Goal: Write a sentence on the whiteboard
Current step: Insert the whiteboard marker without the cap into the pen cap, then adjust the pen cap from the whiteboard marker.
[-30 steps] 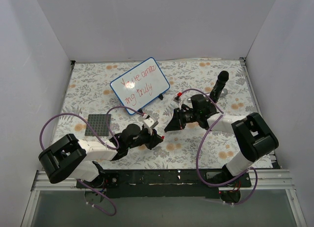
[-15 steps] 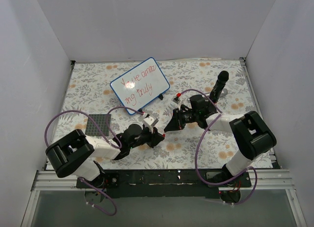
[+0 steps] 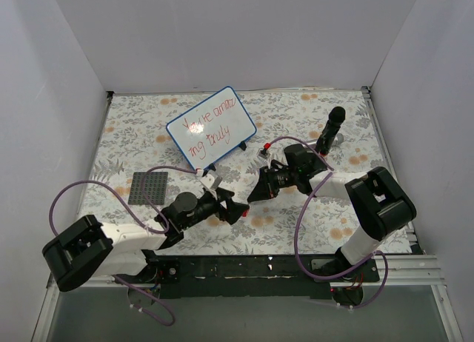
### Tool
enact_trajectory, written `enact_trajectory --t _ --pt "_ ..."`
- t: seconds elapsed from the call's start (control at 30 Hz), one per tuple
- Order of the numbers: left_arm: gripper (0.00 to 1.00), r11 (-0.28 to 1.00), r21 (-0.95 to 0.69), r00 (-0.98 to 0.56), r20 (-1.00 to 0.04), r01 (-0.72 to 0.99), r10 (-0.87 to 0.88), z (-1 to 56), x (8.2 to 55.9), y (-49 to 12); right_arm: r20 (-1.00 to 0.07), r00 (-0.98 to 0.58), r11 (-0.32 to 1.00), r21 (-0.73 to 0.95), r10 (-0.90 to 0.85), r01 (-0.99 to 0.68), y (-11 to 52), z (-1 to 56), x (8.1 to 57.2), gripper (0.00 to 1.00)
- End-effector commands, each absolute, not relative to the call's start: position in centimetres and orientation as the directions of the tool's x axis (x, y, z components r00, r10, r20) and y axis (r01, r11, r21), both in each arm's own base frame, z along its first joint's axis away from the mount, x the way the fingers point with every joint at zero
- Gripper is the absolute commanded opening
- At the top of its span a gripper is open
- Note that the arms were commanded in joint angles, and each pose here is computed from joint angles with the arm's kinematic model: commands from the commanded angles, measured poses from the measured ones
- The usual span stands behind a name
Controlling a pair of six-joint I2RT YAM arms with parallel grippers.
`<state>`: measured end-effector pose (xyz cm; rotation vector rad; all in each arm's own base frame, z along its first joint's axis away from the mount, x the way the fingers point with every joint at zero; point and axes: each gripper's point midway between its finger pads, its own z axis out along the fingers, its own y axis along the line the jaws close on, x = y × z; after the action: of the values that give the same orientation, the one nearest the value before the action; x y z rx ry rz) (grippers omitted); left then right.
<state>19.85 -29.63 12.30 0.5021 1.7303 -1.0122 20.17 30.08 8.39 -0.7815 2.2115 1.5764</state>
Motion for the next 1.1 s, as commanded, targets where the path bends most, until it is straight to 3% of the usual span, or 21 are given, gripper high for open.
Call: enact_trajectory --t 0.0,0.33,0.73,1.07 --pt "0.81 0.552 -0.415 -0.432 -0.895 0.723 -0.108 11.5 18.4 -28.5 -0.582 -0.769 0.189 0.751 -0.263 -0.633 30.6 9.5 20.4 0.01" --pt "0.82 0.418 -0.484 -0.554 -0.83 0.769 0.058 8.9 15.3 -29.8 -0.637 -0.714 0.048 0.736 -0.289 -0.676 30.7 11.0 18.9 0.01" --pt "0.71 0.309 -0.547 -0.596 -0.798 0.778 0.087 8.6 14.5 -31.2 -0.695 -0.653 -0.089 0.702 -0.3 -0.706 30.4 12.5 17.5 0.01" --pt "0.44 0.27 -0.583 -0.626 -0.773 0.766 0.107 8.6 15.0 -32.6 -0.708 -0.638 -0.135 0.695 -0.303 -0.706 30.3 12.8 16.9 0.01"
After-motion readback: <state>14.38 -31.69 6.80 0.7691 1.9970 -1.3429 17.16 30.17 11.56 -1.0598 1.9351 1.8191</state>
